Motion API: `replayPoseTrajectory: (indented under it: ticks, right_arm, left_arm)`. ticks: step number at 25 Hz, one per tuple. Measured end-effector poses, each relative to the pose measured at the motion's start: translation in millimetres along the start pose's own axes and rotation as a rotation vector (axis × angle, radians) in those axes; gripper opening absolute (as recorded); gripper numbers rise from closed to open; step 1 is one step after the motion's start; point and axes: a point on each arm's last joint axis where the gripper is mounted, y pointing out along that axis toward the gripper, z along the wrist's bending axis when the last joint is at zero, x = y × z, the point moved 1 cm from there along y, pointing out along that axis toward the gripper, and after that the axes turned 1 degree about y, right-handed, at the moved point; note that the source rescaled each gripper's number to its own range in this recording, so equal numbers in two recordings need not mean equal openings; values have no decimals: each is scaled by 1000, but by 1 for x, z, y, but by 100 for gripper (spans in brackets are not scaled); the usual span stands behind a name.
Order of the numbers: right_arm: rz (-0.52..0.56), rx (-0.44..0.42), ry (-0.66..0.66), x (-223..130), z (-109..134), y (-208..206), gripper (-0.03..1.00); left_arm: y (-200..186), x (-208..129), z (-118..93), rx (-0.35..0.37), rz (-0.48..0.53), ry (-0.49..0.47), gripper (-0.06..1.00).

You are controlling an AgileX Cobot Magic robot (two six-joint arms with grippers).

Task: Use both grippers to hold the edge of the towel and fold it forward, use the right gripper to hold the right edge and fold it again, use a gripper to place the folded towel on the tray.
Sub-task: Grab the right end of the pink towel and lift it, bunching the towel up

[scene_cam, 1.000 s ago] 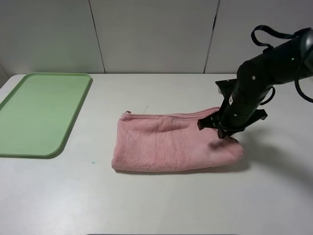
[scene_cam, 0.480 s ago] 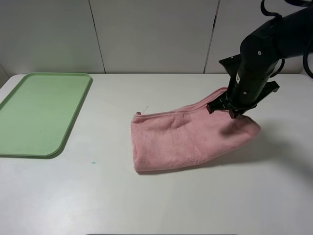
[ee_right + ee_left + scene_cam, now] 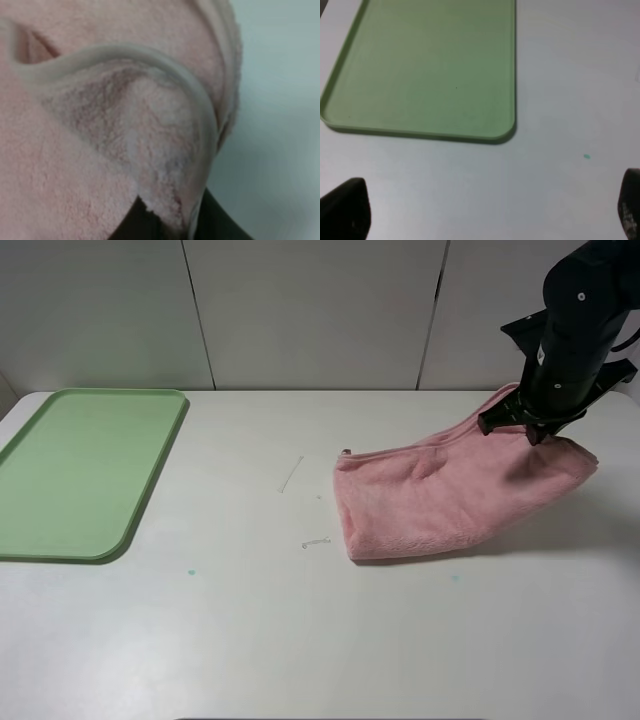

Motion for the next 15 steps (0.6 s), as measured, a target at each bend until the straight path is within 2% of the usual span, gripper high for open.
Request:
replayPoseTrajectory:
  ticks: [9,15]
  right_arm:
    - [48,-50,-45,-6,-7,-8,6]
    - [12,-40,-89,-5,11,-30,6]
  left_arm:
    - [0,0,0,0,0,0,100]
    - [0,0,0,0,0,0,100]
